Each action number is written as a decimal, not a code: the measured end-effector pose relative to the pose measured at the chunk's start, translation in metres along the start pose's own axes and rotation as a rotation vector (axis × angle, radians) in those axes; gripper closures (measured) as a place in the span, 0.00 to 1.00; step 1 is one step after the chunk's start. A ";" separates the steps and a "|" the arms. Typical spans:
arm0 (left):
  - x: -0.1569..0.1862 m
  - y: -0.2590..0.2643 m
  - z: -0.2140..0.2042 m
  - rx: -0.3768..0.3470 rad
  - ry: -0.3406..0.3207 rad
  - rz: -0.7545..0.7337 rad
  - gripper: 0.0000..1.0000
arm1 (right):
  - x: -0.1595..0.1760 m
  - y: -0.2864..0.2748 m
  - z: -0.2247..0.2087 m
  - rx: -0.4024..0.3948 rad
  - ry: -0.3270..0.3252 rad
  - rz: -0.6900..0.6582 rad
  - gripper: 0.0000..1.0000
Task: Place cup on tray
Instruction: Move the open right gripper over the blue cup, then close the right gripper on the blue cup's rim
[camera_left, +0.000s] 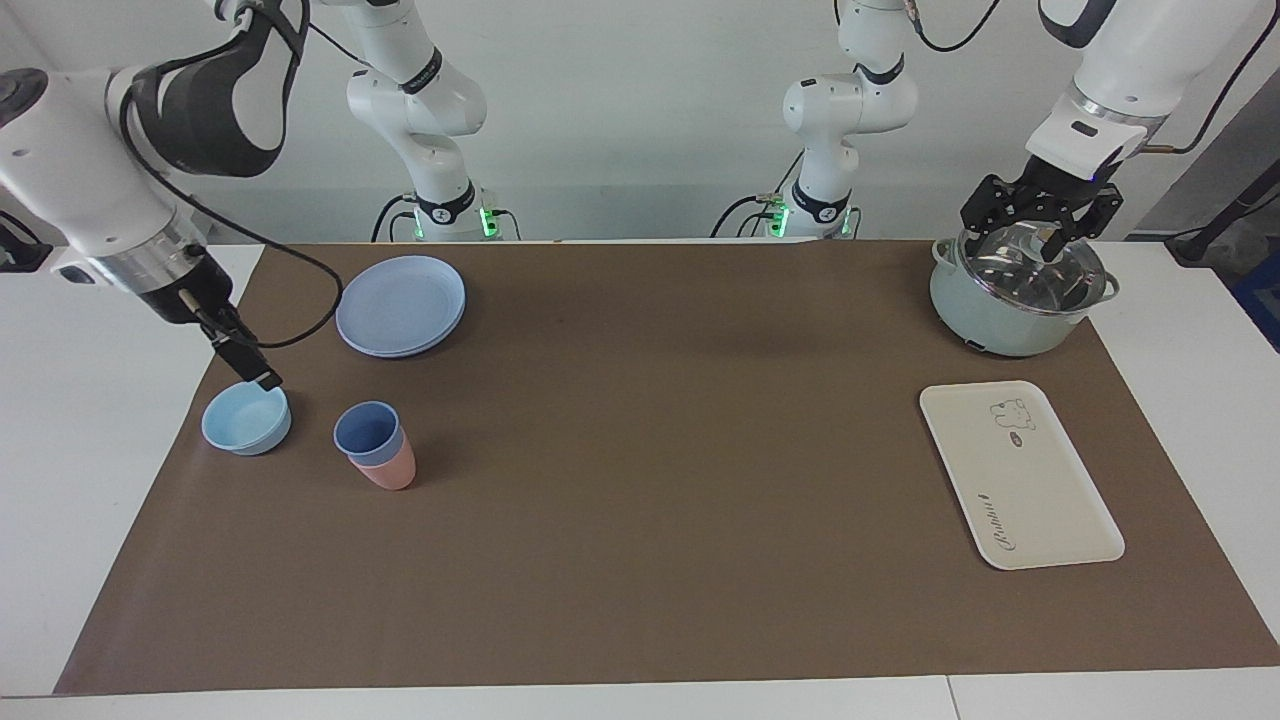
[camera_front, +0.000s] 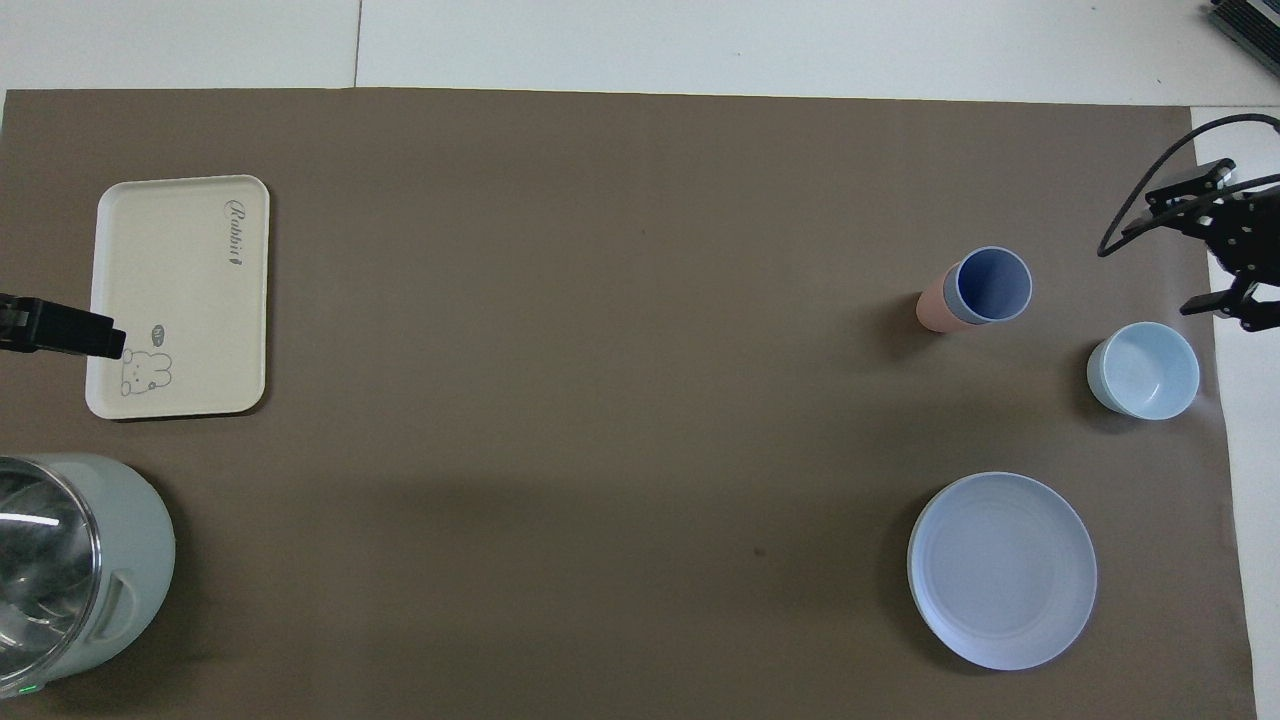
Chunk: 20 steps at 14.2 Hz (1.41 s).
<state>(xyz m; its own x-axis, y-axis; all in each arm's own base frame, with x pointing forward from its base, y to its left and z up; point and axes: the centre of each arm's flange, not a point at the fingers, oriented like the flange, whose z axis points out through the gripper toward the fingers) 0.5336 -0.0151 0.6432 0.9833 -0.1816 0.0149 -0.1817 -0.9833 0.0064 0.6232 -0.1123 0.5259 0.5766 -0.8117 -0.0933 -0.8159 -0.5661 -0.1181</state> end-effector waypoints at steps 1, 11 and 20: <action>0.000 0.000 0.000 0.000 0.000 0.000 0.00 | 0.016 0.001 0.013 0.009 -0.025 0.049 0.03; 0.000 0.000 0.000 0.000 0.000 0.000 0.00 | 0.079 0.011 0.174 0.058 -0.372 0.397 0.01; 0.000 0.000 0.000 0.000 0.000 0.000 0.00 | 0.058 0.003 0.239 0.081 -0.530 0.463 0.02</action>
<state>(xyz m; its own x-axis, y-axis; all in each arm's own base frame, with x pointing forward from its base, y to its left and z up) 0.5336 -0.0151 0.6432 0.9833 -0.1816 0.0149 -0.1817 -0.9833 0.0064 0.6640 -0.1265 0.2839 0.1317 -0.7753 -0.6177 -0.9883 -0.1510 -0.0211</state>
